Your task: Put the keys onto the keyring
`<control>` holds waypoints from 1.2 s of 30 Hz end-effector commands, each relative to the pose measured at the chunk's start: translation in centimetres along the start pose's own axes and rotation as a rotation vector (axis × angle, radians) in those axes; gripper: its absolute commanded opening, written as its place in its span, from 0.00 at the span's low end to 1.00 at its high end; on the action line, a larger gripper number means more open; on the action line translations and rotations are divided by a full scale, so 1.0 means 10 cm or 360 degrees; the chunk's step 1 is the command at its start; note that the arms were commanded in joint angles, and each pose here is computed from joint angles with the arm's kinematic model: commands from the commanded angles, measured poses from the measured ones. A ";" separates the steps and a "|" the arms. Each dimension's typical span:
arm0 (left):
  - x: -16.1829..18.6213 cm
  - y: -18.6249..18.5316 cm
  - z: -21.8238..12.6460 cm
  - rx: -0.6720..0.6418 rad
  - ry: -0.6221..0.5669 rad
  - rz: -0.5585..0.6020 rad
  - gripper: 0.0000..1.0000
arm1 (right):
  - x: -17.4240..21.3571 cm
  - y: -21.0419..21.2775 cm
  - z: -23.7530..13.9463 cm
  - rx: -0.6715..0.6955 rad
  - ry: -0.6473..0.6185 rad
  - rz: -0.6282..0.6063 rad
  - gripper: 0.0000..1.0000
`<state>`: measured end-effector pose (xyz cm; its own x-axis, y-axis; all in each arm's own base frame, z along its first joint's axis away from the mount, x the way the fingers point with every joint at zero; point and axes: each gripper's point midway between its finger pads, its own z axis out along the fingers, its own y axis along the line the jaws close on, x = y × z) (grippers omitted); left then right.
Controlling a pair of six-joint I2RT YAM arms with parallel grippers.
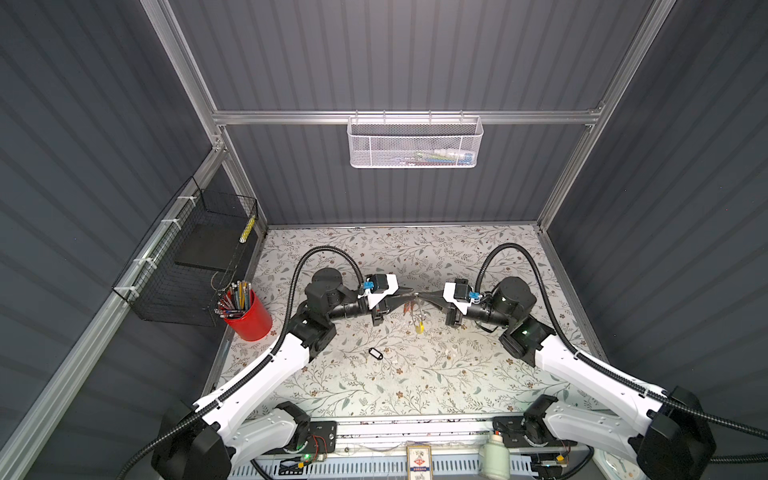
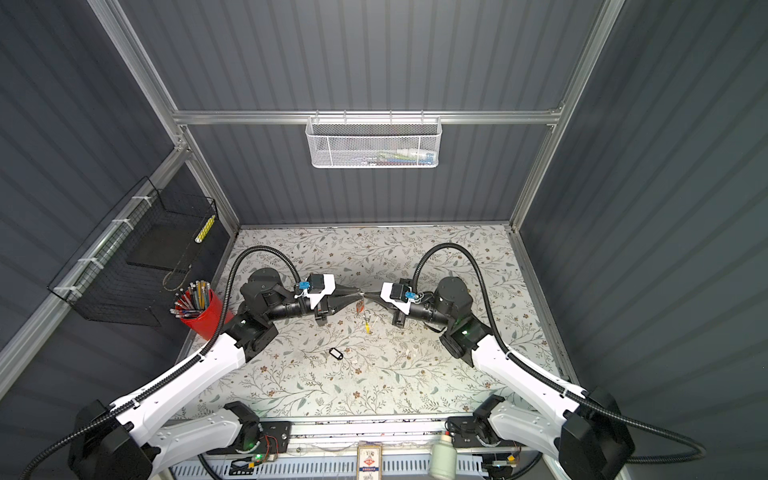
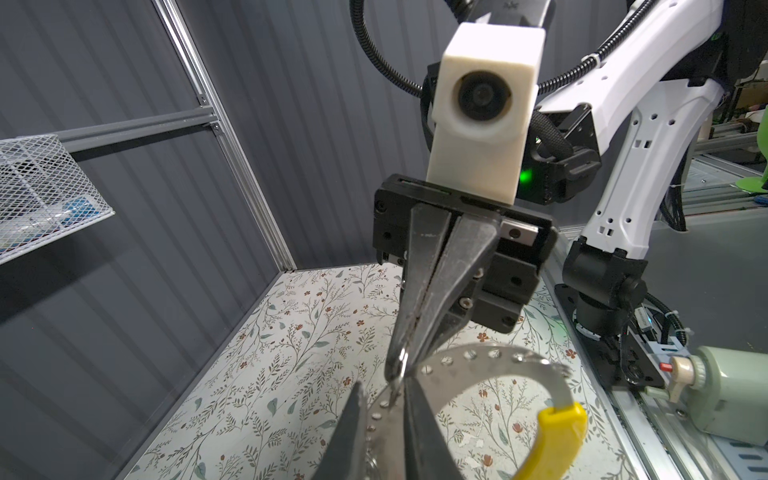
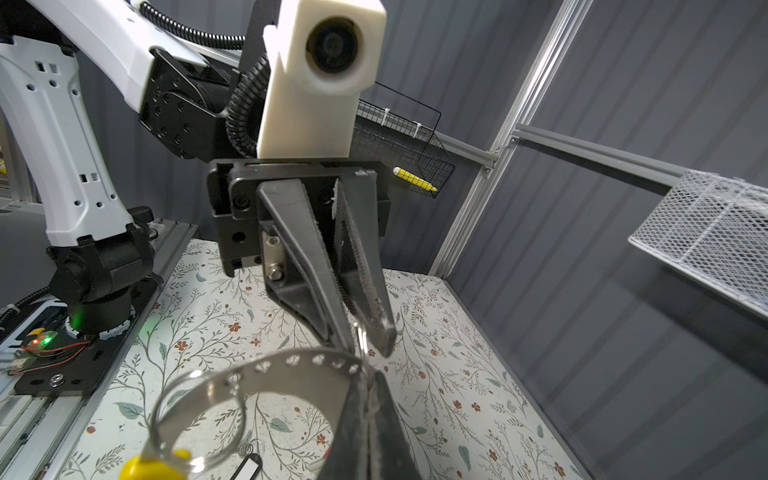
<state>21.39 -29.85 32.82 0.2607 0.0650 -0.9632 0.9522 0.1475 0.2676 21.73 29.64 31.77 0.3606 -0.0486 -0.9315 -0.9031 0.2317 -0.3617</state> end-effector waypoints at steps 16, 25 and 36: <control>0.06 0.15 -0.01 -0.0017 0.0302 0.0321 0.00 | 0.19 -0.25 -0.27 0.0340 0.0300 -0.0185 0.28; 0.25 0.04 0.16 0.0070 0.0602 0.0708 0.00 | 0.13 -0.21 -0.31 0.0267 0.0405 -0.0341 0.28; 0.20 0.06 0.19 0.0030 0.0658 0.0976 0.00 | 0.21 -0.10 -0.22 0.0167 0.0475 -0.0444 0.28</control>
<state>22.54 -31.68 29.01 0.6138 0.4972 -0.6132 0.7282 -0.0565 0.6831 23.07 26.98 29.81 0.4692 -0.3885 -0.7931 -0.7554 0.2887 -0.5883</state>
